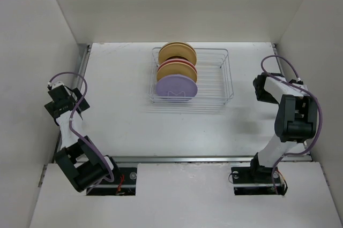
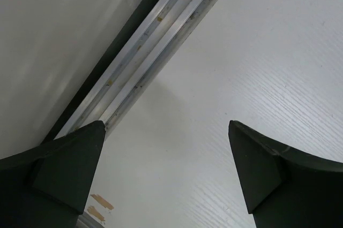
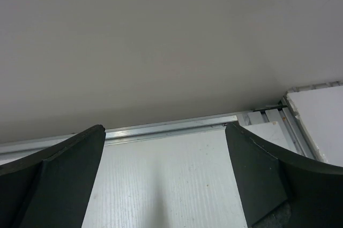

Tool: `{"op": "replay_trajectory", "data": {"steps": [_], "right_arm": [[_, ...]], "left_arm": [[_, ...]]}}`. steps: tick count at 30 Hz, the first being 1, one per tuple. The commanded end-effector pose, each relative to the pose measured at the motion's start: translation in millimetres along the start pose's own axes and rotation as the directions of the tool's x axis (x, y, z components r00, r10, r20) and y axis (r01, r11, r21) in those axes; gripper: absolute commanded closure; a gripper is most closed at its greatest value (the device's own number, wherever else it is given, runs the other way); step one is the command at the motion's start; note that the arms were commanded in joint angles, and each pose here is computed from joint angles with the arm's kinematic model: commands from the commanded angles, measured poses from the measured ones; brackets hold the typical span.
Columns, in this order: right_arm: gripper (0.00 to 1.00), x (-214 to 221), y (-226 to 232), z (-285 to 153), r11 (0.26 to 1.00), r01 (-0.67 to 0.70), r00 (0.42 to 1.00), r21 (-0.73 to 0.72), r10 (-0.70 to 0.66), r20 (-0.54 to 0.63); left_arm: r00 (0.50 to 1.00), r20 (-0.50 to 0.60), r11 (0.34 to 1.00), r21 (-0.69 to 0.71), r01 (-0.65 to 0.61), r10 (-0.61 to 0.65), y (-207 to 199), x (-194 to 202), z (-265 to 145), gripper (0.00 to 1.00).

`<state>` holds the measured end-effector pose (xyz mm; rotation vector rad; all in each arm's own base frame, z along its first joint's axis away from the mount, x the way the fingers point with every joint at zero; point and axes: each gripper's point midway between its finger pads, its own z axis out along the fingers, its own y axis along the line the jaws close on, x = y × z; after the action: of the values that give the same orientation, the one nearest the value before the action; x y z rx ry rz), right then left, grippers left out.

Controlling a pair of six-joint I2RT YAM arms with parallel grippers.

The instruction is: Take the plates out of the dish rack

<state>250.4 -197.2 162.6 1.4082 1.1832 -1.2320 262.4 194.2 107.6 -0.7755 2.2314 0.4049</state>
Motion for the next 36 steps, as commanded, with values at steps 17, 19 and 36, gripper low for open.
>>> {"op": "replay_trajectory", "data": {"steps": [17, 19, 36], "right_arm": [[0.00, -157, 56, -90, 0.952, -0.011, 1.000, -0.305, 0.007, -0.014], [0.00, -169, 112, -132, 0.850, -0.034, 0.988, -0.526, -0.050, -0.144], [0.00, -90, 53, -476, -0.865, 0.076, 0.881, -0.496, -0.174, 0.439]], "left_arm": [[0.911, 0.179, 0.702, 0.587, -0.402, 0.372, -114, -101, -120, 0.00], [0.881, 0.178, 0.684, 0.570, -0.456, 0.439, -122, -105, -127, 0.00], [0.772, 0.065, 0.396, 0.830, -0.393, 0.632, -290, -41, -165, 0.00]]}}
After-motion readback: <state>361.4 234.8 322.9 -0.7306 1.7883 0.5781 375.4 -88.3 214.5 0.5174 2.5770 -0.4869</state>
